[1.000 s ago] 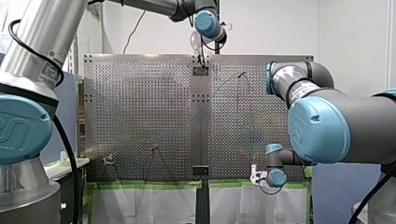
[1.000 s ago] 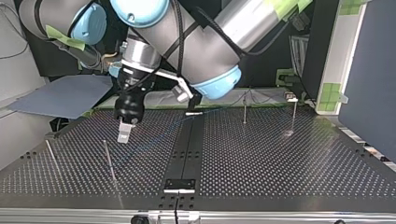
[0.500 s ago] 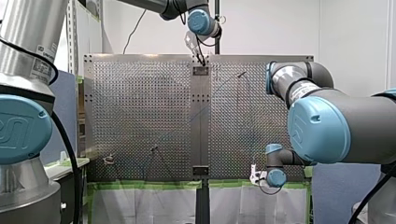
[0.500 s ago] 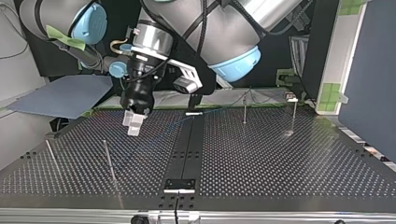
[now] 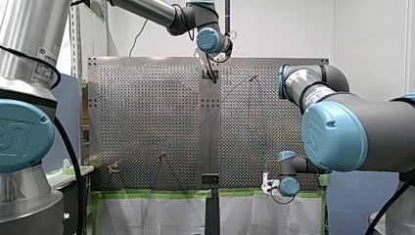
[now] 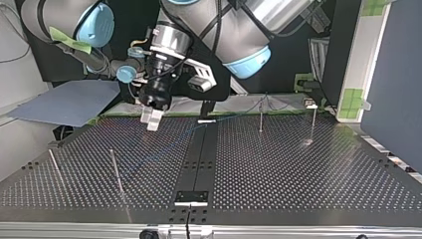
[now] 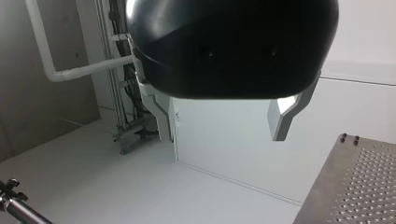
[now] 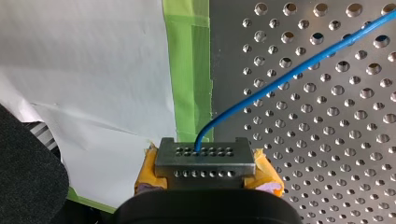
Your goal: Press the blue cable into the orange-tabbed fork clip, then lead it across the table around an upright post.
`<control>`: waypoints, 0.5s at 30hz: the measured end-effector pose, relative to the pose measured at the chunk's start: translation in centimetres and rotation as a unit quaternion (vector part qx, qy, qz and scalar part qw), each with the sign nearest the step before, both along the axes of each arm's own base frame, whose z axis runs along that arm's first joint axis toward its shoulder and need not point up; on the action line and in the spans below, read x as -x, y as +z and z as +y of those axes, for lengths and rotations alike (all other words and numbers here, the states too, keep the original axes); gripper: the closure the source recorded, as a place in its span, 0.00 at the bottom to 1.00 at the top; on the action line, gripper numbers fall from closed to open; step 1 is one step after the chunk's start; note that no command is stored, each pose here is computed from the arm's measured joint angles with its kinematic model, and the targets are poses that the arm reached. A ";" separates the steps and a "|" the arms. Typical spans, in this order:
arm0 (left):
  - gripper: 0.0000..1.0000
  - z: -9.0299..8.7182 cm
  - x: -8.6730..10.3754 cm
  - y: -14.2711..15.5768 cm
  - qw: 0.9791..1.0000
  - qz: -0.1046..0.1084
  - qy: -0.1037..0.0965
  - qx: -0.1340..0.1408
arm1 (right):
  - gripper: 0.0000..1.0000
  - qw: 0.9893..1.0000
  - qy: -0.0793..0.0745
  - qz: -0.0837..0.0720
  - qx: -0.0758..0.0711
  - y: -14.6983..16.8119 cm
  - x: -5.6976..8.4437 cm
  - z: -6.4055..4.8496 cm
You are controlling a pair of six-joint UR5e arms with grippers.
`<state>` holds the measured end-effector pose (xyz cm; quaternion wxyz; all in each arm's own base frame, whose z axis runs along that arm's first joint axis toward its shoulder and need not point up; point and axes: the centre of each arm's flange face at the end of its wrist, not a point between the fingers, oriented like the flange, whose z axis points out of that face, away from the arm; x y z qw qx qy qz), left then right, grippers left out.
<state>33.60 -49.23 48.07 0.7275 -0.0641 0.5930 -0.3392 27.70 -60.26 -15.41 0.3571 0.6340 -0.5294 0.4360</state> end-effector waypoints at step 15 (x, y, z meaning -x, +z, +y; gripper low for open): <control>0.00 0.3 1.0 -5.9 0.999 0.011 -0.026 0.036 | 0.99 1.000 0.003 0.001 -0.002 0.0 -0.3 0.2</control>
